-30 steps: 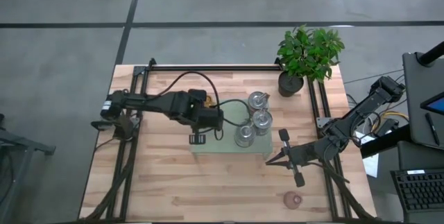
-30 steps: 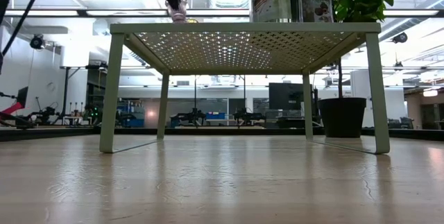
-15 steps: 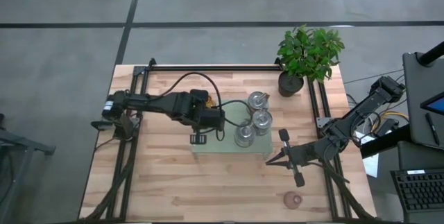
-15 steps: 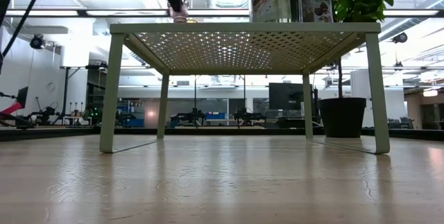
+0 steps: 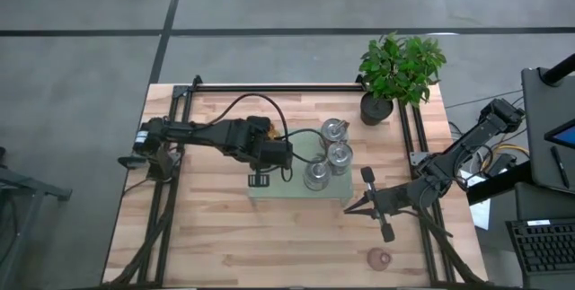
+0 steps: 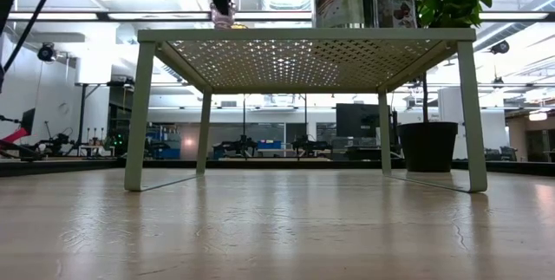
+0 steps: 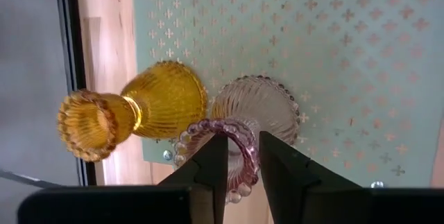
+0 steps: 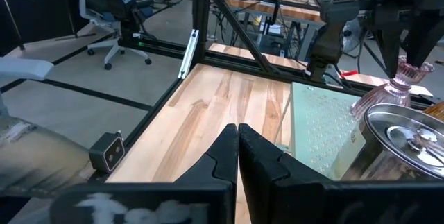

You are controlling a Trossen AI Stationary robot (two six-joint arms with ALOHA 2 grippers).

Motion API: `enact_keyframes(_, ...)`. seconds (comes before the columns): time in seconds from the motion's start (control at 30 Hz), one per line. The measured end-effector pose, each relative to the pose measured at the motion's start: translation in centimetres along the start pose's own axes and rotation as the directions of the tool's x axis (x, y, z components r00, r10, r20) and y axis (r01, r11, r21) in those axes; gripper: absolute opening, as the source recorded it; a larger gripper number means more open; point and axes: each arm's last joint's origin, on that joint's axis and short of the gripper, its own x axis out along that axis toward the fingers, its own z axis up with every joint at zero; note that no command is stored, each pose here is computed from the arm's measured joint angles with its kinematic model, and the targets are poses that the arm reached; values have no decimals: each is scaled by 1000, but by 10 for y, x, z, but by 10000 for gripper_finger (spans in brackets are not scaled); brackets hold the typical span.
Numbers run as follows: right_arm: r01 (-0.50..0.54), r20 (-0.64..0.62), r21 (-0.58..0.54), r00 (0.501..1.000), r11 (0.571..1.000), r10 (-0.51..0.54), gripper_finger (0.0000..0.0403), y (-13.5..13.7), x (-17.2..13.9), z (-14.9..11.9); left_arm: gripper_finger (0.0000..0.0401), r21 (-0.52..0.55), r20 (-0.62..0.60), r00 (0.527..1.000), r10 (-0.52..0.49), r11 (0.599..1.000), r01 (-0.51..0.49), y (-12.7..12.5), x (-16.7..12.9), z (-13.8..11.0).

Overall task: Pick & Place candle stick holders
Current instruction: Put the left pink candle holder on the shelf, then put the pink candle holder on the shelf

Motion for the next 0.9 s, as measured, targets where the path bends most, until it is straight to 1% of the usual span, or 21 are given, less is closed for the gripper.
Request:
enact_keyframes(0.17, 0, 0, 0, 1000, 1000, 0, 8, 0, 0, 0, 83, -27, 53, 999, -1, 1000, 2, 3, -11, 3)
enact_keyframes(0.3, 0, 0, 0, 1000, 1000, 0, 8, 0, 0, 0, 83, -69, 123, 992, -19, 997, 28, 7, -28, 6)
enact_keyframes(0.43, -3, 0, 7, 1000, 1000, 3, 8, 0, 0, 0, 83, -135, 210, 976, -52, 987, 81, 9, -49, 8)
enact_keyframes(0.53, -29, 0, 57, 1000, 998, 29, 8, 2, 0, 0, 83, -180, 293, 953, -74, 975, 131, 1, -61, 10)
enact_keyframes(0.63, -104, -7, 121, 994, 987, 106, 8, 5, -1, 2, 83, -150, 364, 925, -109, 973, 174, -20, -67, 13)
enact_keyframes(0.7, -143, -49, 177, 987, 974, 154, 8, 8, -3, -1, 83, -124, 403, 906, -132, 972, 197, -41, -66, 15)
enact_keyframes(0.73, -147, -75, 215, 983, 965, 166, 8, 10, -4, -1, 83, -101, 425, 893, -149, 972, 210, -54, -64, 17)
enact_keyframes(0.83, -126, -173, 317, 967, 940, 188, 8, 16, -10, 0, 83, -4, 515, 835, -197, 973, 232, -98, -51, 21)
enact_keyframes(0.9, -77, -269, 385, 944, 920, 191, 8, 19, -15, 0, 83, 49, 589, 778, -217, 971, 234, -126, -41, 23)
